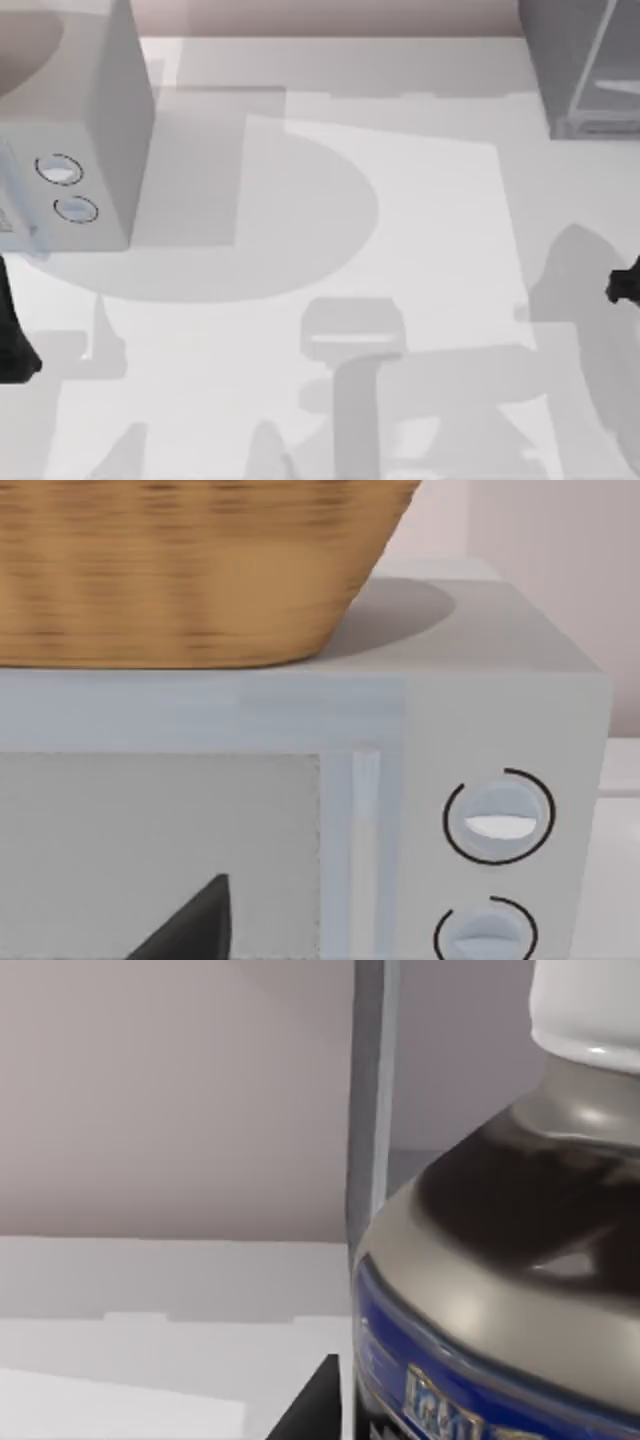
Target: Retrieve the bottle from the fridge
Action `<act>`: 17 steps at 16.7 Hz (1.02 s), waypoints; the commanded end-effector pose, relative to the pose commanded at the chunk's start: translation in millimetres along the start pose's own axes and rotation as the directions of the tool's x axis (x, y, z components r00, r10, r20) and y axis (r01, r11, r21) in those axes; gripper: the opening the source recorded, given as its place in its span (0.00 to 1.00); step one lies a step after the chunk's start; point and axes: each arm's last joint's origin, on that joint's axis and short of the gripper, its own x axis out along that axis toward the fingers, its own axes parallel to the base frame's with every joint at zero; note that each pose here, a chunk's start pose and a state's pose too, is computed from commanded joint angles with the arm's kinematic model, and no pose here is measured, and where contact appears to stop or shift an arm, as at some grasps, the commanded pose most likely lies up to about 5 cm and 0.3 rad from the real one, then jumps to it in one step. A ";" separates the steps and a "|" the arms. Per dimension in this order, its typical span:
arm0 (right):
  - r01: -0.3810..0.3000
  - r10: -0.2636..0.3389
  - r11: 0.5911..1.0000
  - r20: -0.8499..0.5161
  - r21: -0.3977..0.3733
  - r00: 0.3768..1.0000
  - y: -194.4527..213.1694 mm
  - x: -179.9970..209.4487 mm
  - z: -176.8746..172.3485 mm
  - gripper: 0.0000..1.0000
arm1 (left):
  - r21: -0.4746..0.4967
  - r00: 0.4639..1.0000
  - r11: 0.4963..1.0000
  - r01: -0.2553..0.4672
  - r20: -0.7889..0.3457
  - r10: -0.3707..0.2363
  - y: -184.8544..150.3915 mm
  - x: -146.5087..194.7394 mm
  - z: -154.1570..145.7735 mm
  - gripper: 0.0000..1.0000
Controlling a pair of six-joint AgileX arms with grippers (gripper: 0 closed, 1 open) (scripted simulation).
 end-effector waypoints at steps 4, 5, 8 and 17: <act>-0.003 0.003 1.000 -0.006 -0.009 1.000 40.3 14.7 -10.9 0.00 | 0.000 1.000 1.000 0.000 0.000 0.000 0.0 0.0 0.0 1.00; -0.004 0.004 1.000 -0.001 -0.007 1.000 49.8 16.3 -13.6 0.00 | 0.000 1.000 1.000 0.000 0.000 0.000 0.0 0.0 0.0 1.00; -0.006 0.006 1.000 0.012 0.000 1.000 74.4 18.2 -22.3 0.00 | 0.000 1.000 1.000 0.000 0.000 0.000 0.0 0.0 0.0 1.00; -0.006 0.006 1.000 0.019 0.006 1.000 89.8 17.2 -30.4 0.00 | 0.000 1.000 1.000 0.000 0.000 0.000 0.0 0.0 0.0 1.00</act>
